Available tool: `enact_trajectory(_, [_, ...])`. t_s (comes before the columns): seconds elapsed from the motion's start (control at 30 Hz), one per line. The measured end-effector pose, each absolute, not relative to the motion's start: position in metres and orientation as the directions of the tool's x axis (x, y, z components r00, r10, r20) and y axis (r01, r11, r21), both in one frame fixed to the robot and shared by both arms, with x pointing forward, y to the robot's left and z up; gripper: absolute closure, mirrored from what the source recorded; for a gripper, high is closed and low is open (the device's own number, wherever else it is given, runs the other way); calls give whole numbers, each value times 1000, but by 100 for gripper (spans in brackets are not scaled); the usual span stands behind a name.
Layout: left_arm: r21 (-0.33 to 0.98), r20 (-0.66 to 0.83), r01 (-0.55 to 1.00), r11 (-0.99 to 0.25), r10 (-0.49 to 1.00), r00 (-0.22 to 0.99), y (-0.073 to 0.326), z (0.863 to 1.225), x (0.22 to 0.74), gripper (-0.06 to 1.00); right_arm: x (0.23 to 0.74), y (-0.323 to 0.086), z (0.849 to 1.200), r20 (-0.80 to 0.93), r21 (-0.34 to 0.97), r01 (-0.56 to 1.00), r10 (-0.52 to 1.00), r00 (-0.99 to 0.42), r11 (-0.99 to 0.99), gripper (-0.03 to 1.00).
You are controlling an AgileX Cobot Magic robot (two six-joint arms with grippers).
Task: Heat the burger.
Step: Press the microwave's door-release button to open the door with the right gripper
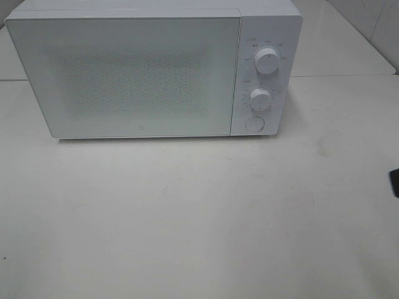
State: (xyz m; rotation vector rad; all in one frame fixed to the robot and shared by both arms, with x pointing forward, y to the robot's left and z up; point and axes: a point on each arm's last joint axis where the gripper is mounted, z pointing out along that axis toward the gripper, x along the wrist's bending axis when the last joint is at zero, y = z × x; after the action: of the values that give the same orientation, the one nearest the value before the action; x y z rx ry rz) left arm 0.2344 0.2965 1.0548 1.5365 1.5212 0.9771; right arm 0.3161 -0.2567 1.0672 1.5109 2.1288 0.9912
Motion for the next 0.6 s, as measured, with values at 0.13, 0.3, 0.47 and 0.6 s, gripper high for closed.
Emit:
enact_trajectory(0.13, [904, 13, 427, -12, 1000, 2, 297, 1055, 234, -3, 292, -282, 1074, 69, 777, 618, 960, -272, 120, 21])
enact_trajectory(0.3, [904, 13, 427, -12, 1000, 2, 297, 1055, 234, -3, 274, -298, 1076, 48, 820, 569, 984, -174, 61, 21])
enact_trajectory(0.47, [904, 13, 427, -12, 1000, 2, 297, 1055, 234, -3, 252, -308, 1076, 59, 860, 511, 995, -83, -9, 21])
enact_trajectory(0.6, [904, 13, 427, -12, 1000, 2, 297, 1055, 234, -3, 235, -313, 1072, 67, 877, 477, 998, 6, -62, 21])
